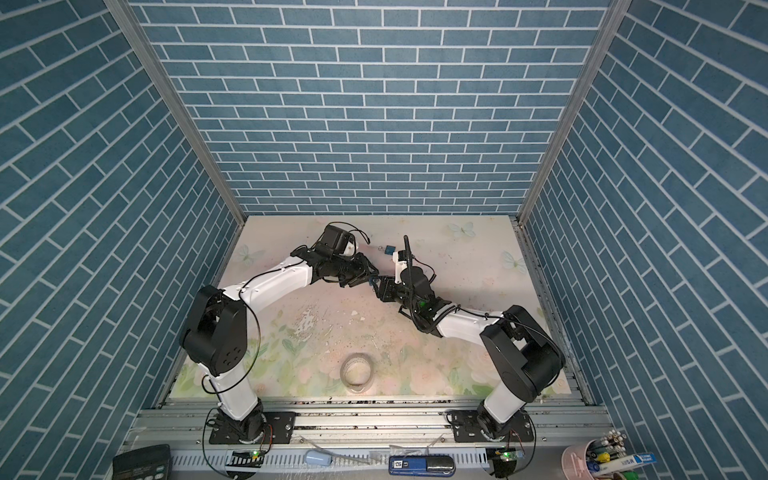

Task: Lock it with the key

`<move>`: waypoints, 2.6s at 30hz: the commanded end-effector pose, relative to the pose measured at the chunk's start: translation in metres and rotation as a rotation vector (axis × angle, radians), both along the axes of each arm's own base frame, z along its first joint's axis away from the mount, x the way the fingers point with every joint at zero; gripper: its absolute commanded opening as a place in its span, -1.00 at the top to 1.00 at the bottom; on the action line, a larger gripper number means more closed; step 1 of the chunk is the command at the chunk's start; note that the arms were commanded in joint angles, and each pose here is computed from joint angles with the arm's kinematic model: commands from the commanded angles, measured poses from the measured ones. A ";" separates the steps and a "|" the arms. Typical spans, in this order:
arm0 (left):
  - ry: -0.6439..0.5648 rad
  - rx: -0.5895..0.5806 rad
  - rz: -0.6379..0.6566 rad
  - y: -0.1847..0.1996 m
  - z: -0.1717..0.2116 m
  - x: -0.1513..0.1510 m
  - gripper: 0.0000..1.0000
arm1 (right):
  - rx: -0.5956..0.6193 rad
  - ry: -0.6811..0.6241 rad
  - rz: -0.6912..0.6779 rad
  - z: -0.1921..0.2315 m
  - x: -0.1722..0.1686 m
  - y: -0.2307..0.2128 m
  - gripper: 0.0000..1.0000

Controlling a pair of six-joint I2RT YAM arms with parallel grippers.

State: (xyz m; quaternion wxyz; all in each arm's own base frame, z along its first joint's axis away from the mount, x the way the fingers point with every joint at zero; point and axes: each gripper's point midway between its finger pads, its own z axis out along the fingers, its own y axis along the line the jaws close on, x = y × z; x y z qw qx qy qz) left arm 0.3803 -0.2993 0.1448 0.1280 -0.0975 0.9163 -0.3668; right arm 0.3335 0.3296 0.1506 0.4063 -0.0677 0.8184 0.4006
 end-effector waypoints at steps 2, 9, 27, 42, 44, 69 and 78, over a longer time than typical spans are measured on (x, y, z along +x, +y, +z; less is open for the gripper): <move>-0.036 -0.054 0.009 -0.002 0.018 0.003 0.57 | 0.013 -0.052 0.005 0.013 0.007 0.010 0.03; -0.045 -0.086 0.032 -0.003 0.026 0.005 0.57 | 0.008 -0.050 0.010 0.010 0.003 0.013 0.06; -0.042 -0.103 0.038 -0.003 0.027 0.002 0.56 | -0.003 -0.065 -0.026 0.012 0.010 0.011 0.24; -0.046 -0.121 0.035 -0.005 0.030 0.000 0.56 | -0.015 -0.076 -0.017 0.017 0.014 0.015 0.50; -0.048 -0.121 0.035 -0.004 0.031 0.000 0.56 | -0.016 -0.074 -0.017 0.015 0.014 0.015 0.55; -0.159 -0.102 0.048 0.019 0.063 -0.006 -0.21 | -0.093 -0.157 0.241 0.037 -0.004 0.003 1.00; -0.218 -0.009 -0.019 0.039 0.056 -0.017 -0.06 | -0.160 -0.097 0.454 0.046 -0.026 -0.031 1.00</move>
